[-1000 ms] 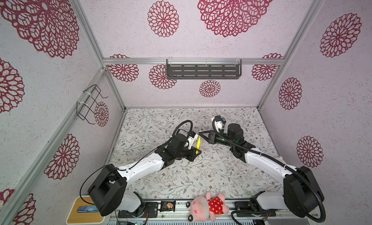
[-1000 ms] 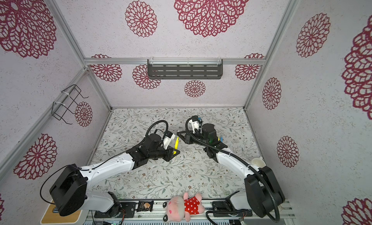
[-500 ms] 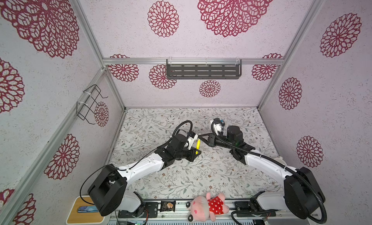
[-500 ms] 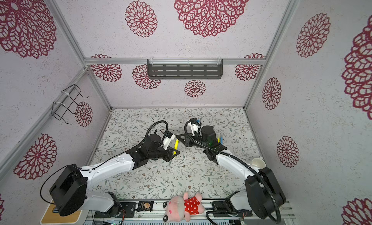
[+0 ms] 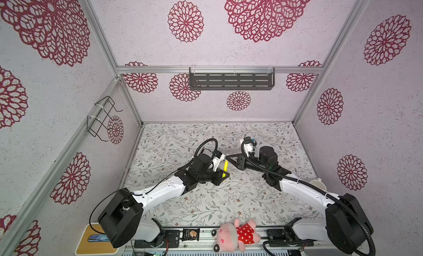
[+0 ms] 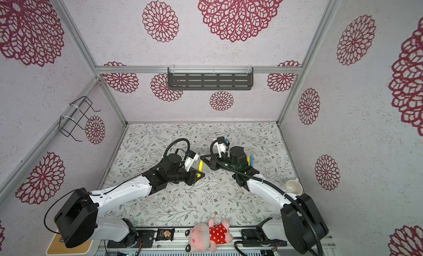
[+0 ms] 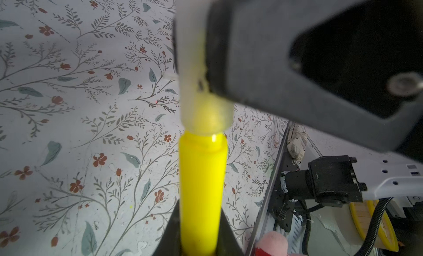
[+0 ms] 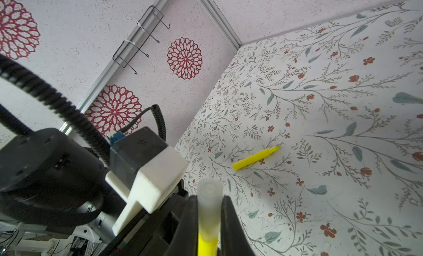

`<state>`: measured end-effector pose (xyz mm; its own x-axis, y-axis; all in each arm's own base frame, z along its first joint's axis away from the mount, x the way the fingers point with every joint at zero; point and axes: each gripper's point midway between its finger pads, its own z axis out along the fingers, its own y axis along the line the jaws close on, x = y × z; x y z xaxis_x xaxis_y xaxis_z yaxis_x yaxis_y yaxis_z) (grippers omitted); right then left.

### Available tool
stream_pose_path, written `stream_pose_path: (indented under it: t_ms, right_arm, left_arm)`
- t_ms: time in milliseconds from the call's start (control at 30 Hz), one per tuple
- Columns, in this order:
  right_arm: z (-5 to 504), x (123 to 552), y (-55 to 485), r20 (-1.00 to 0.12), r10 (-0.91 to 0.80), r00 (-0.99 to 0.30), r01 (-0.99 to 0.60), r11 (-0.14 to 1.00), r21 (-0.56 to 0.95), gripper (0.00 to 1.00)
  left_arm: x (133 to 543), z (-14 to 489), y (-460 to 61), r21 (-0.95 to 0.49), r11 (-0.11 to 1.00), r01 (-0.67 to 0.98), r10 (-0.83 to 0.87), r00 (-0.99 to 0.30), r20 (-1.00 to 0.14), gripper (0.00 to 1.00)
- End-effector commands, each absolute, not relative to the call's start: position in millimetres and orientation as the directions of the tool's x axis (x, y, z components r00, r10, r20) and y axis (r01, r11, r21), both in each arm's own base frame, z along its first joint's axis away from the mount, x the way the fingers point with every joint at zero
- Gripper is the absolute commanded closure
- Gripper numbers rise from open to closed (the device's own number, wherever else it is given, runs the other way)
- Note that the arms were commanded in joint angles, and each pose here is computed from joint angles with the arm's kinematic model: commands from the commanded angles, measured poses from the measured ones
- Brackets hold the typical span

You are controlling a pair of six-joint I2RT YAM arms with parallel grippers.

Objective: Insert pens into pen caps
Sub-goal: Put on the pen cap to the pen.

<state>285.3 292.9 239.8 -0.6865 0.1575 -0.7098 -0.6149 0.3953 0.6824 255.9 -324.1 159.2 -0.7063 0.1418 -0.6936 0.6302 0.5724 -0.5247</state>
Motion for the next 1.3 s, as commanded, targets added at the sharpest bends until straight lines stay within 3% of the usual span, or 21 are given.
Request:
stream_pose_path:
  t_ms: [0,767,1267]
  right_arm:
    - [268,272,298,-0.774,0.163,-0.611,-0.705,0.332,0.627,1.00]
    - [297,249,308,-0.834,0.131,-0.536,-0.799,0.241,0.551,1.00]
    - [319,234,308,-0.864,0.120,-0.489,-0.845,0.178,0.504,0.84]
  left_arm:
    - [265,184,-321,-0.530,0.545,0.649,0.069,-0.665,-0.743,1.00]
    - [271,217,-305,-0.486,0.571,0.661,-0.028,-0.576,-0.817,1.00]
    - [275,223,-295,-0.450,0.610,0.653,-0.045,-0.537,-0.842,1.00]
